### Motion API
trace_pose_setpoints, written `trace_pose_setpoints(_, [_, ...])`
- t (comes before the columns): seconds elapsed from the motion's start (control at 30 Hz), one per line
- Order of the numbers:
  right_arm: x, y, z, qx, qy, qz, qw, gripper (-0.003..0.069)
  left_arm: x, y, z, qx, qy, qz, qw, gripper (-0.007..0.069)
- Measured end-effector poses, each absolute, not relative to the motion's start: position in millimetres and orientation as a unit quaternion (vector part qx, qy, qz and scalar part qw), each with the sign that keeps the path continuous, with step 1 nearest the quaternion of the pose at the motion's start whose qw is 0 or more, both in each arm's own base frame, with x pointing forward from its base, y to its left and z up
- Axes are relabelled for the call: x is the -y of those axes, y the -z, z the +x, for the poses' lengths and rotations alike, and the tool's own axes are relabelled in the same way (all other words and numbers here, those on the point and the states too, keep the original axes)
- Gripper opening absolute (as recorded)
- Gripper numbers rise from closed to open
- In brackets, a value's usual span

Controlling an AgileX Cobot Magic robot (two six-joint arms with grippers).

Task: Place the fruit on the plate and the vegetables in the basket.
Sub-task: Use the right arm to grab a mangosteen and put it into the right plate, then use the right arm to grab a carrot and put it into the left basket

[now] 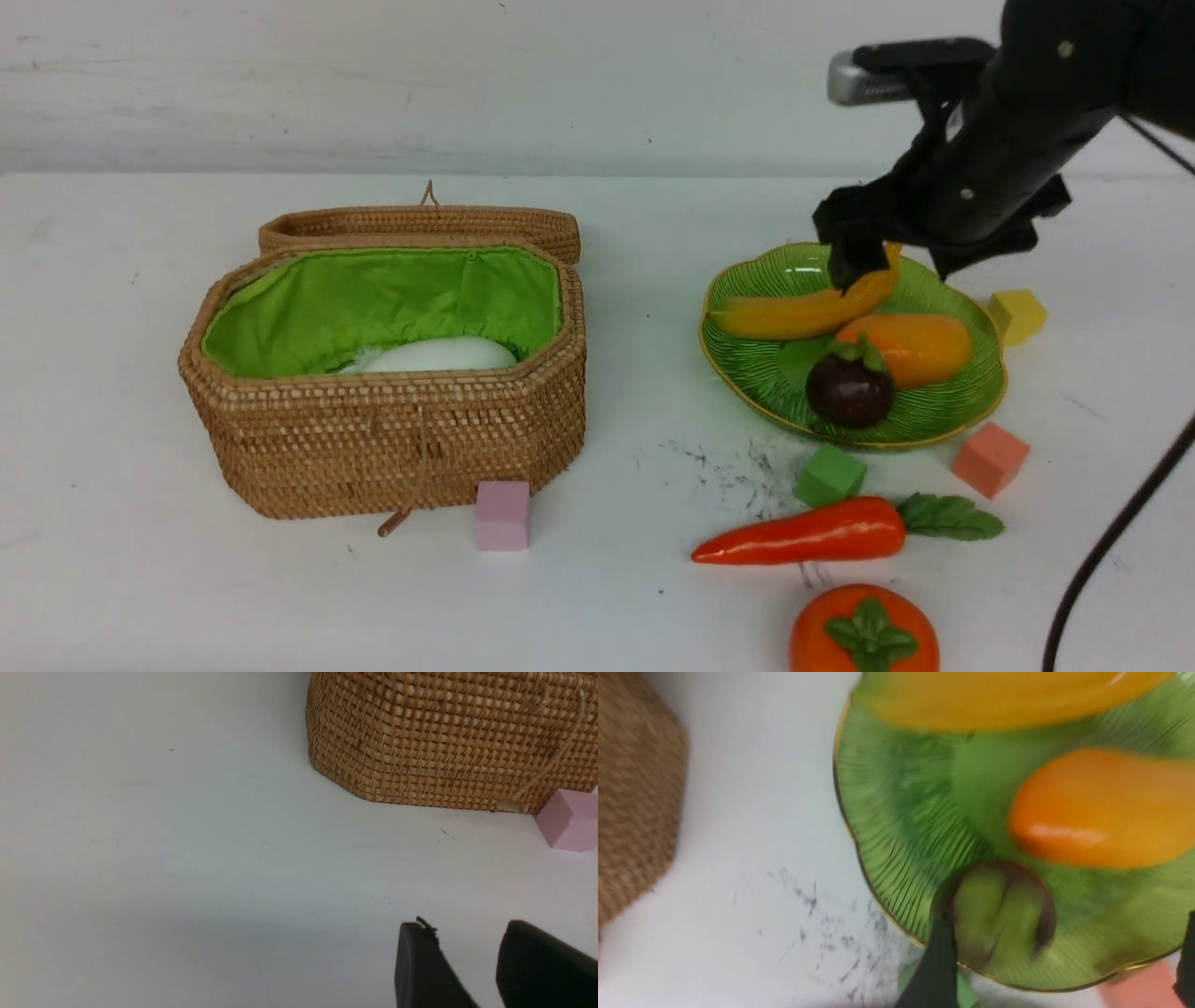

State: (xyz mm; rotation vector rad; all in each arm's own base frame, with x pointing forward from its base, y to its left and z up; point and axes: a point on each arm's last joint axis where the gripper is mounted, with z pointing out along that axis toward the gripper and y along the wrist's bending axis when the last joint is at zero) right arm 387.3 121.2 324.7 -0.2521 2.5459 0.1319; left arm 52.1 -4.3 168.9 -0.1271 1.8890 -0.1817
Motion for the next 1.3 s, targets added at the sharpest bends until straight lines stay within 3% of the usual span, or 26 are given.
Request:
trace_pose_setpoints(0.13, [-120,-337,389,-0.939,-0.060,-0.091,0.327,0.0619,4,-169,52,-0.808,0.078,-0.054,0.581,0.0239])
trace_pose_setpoints(0.37, [-120,-336,371,-0.958,-0.067,-0.114,0.253,0.0590,4,-169,52,-0.808,0.078,-0.054,0.581,0.0239])
trace_pose_setpoints(0.5, [-123,-353,348,-0.959,-0.109,-0.126,0.230,0.0590,4,-169,52,-0.808,0.078,-0.054,0.581,0.0239])
trace_pose_setpoints(0.63, [-139,-357,322,-0.935,-0.140,-0.235,0.224,0.0590,4,-169,52,-0.808,0.078,-0.054,0.581,0.0239])
trace_pose_setpoints(0.7, [-149,-348,313,-0.914,-0.139,-0.315,0.214,0.0590,4,-169,52,-0.808,0.078,-0.054,0.581,0.0239])
trace_pose_setpoints(0.77, [-160,-322,303,-0.854,-0.113,-0.472,0.189,0.0590,4,-169,52,-0.808,0.078,-0.054,0.581,0.0239])
trace_pose_setpoints(0.83, [-161,-313,302,-0.826,-0.096,-0.526,0.179,0.0590,4,-169,52,-0.808,0.078,-0.054,0.581,0.0239])
trace_pose_setpoints(0.87, [-160,-299,305,-0.773,-0.062,-0.610,0.162,0.0590,4,-169,52,-0.808,0.078,-0.054,0.581,0.0239])
trace_pose_setpoints(0.9, [-159,-290,308,-0.753,-0.050,-0.638,0.150,0.0590,4,-169,52,-0.808,0.078,-0.054,0.581,0.0239])
trace_pose_setpoints(1.0, [-161,-266,319,-0.713,-0.030,-0.690,0.124,0.0590,4,-169,52,-0.808,0.078,-0.054,0.581,0.0239])
trace_pose_setpoints(1.3, [-175,-209,345,-0.713,-0.045,-0.691,0.109,0.0590,4,-169,52,-0.808,0.078,-0.054,0.581,0.0239])
